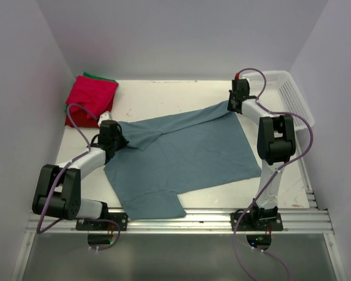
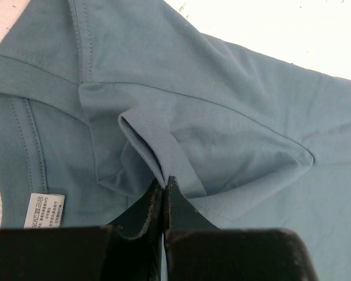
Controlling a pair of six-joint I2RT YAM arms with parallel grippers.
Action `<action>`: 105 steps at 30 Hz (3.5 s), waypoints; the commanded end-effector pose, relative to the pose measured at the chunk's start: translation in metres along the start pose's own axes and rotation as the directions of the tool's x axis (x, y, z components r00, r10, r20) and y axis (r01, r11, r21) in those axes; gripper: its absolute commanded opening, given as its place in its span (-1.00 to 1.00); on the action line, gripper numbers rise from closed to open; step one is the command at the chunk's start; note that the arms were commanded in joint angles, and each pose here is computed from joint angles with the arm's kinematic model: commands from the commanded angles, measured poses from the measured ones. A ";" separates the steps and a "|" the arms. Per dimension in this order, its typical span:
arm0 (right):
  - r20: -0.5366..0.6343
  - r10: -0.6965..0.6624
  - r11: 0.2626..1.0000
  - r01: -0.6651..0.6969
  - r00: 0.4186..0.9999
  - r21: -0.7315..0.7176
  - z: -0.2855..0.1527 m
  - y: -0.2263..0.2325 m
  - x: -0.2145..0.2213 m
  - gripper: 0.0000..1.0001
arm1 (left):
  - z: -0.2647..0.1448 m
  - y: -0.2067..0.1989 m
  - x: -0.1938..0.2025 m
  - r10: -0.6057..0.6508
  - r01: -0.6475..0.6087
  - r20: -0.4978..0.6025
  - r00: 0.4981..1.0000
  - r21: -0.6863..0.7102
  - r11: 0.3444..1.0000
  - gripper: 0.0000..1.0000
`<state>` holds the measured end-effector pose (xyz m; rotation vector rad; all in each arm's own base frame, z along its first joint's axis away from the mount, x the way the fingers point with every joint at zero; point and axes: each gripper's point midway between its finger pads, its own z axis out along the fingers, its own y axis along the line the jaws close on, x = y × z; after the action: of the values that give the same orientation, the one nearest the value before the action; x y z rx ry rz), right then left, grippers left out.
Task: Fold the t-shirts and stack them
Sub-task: Fold the tshirt
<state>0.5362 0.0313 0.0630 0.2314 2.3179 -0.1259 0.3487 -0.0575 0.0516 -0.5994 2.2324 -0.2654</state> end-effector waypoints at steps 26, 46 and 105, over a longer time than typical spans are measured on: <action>0.053 0.048 0.996 -0.052 0.997 0.076 -0.046 -0.021 0.003 -1.00 | -0.034 -0.013 -0.040 -0.004 0.002 0.124 0.992 0.021 1.000 -1.00; 0.010 0.020 0.998 -0.021 1.000 0.055 -0.052 -0.004 0.028 0.97 | -0.024 0.019 0.011 -0.072 0.073 0.053 0.996 -0.024 0.997 -0.31; 0.050 -0.161 0.888 0.167 0.986 -0.427 -0.199 0.115 0.091 0.97 | -0.001 -0.074 0.043 0.625 -0.632 -0.149 0.767 -0.002 0.775 -0.27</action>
<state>0.3573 0.1949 0.1217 -0.2014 2.3082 0.3286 0.3316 -0.1472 0.0412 0.2033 2.4790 0.0914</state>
